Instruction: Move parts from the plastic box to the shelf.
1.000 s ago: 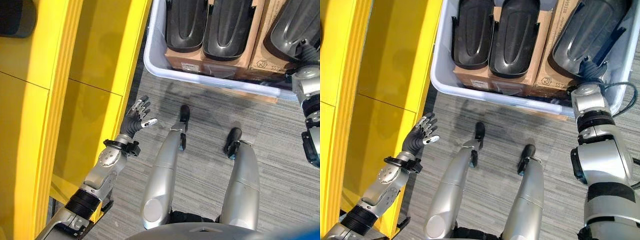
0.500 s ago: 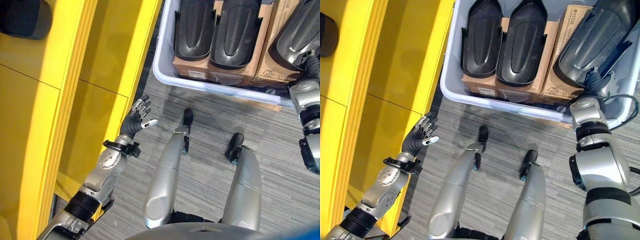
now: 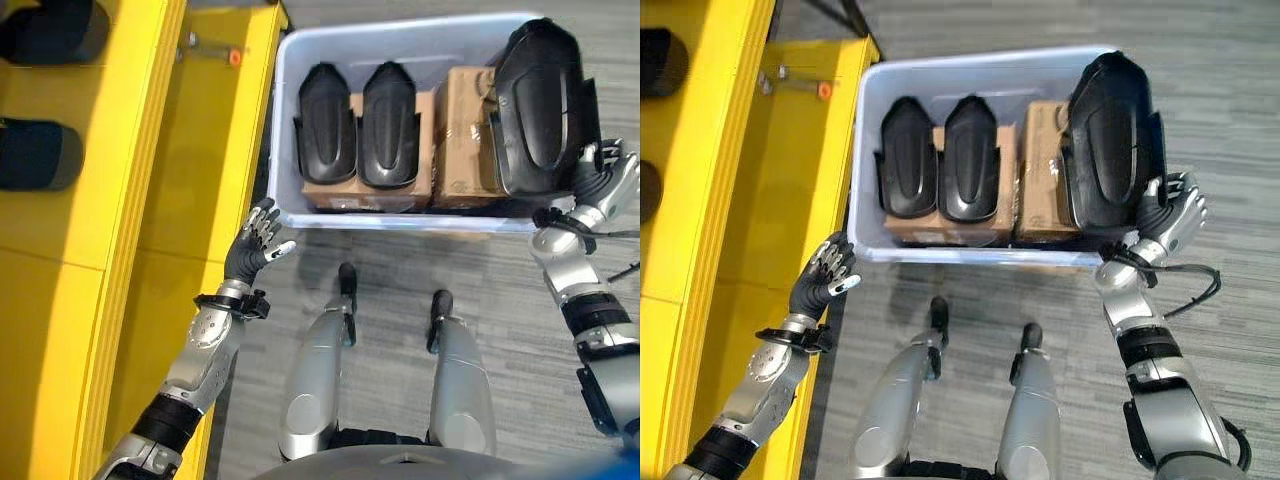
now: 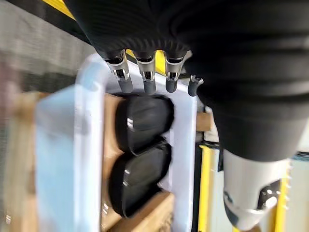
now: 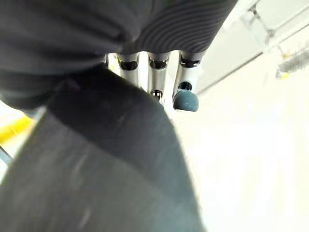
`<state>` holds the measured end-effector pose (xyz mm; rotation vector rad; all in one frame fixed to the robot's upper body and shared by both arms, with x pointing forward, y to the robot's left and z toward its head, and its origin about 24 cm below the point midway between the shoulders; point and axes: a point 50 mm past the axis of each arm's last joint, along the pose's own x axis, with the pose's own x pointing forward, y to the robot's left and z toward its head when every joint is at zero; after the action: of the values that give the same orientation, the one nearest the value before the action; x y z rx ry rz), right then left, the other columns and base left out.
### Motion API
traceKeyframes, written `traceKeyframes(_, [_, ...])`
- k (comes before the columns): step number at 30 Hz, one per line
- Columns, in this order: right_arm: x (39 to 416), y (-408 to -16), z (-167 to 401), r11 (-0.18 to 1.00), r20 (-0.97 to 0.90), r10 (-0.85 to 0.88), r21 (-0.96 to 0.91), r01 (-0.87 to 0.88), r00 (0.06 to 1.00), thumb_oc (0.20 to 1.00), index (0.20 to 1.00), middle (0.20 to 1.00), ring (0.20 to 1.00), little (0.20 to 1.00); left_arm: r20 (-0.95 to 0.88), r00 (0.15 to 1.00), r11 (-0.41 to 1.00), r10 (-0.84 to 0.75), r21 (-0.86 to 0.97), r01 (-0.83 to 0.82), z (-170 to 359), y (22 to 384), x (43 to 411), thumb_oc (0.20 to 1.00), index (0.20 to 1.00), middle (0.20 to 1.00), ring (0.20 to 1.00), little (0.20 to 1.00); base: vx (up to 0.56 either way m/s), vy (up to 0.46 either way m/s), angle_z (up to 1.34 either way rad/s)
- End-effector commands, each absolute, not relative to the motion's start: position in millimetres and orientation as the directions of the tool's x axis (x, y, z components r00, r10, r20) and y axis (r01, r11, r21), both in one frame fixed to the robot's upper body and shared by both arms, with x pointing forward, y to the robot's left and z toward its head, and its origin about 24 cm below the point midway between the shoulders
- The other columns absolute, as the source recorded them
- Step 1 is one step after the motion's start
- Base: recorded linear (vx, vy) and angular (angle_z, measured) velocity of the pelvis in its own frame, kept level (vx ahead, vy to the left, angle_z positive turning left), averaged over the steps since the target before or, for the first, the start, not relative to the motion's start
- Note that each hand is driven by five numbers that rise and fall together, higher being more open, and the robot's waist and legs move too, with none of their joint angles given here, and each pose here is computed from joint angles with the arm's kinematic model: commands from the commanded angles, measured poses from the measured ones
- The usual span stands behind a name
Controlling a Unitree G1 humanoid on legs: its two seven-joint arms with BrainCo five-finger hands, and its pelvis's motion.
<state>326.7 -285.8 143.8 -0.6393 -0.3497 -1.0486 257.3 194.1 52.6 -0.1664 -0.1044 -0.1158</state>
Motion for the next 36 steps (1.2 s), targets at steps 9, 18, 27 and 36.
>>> traceKeyframes(9, [328,-270,176,0.450,0.646,-0.579,-0.256,0.856,0.497,0.200,0.200,0.200,0.200,0.200,0.122,0.989,0.985,-0.081,-0.140,0.098,49,194,253,1.000,1.000,1.000,1.000,1.000,0.07,0.012,-0.08])
traceKeyframes(18, [337,-217,152,0.810,0.486,-0.345,-0.278,0.517,0.803,0.200,0.200,0.200,0.200,0.200,0.049,0.997,0.989,0.061,-0.139,-0.054,33,212,239,1.000,1.000,1.000,1.000,1.000,0.08,-0.015,0.13])
traceKeyframes(27, [316,-172,134,0.934,0.435,-0.222,-0.163,0.318,0.872,0.200,0.200,0.200,0.200,0.200,0.097,0.992,0.989,-0.080,-0.117,0.092,33,198,242,1.000,1.000,1.000,1.000,1.000,-0.05,0.070,1.34])
traceKeyframes(36, [312,-117,119,0.996,0.318,-0.038,-0.061,0.061,0.947,0.200,0.200,0.200,0.200,0.200,0.144,0.989,0.998,-0.032,-0.047,0.039,52,201,238,1.000,1.000,1.000,1.000,1.000,0.12,0.217,0.50])
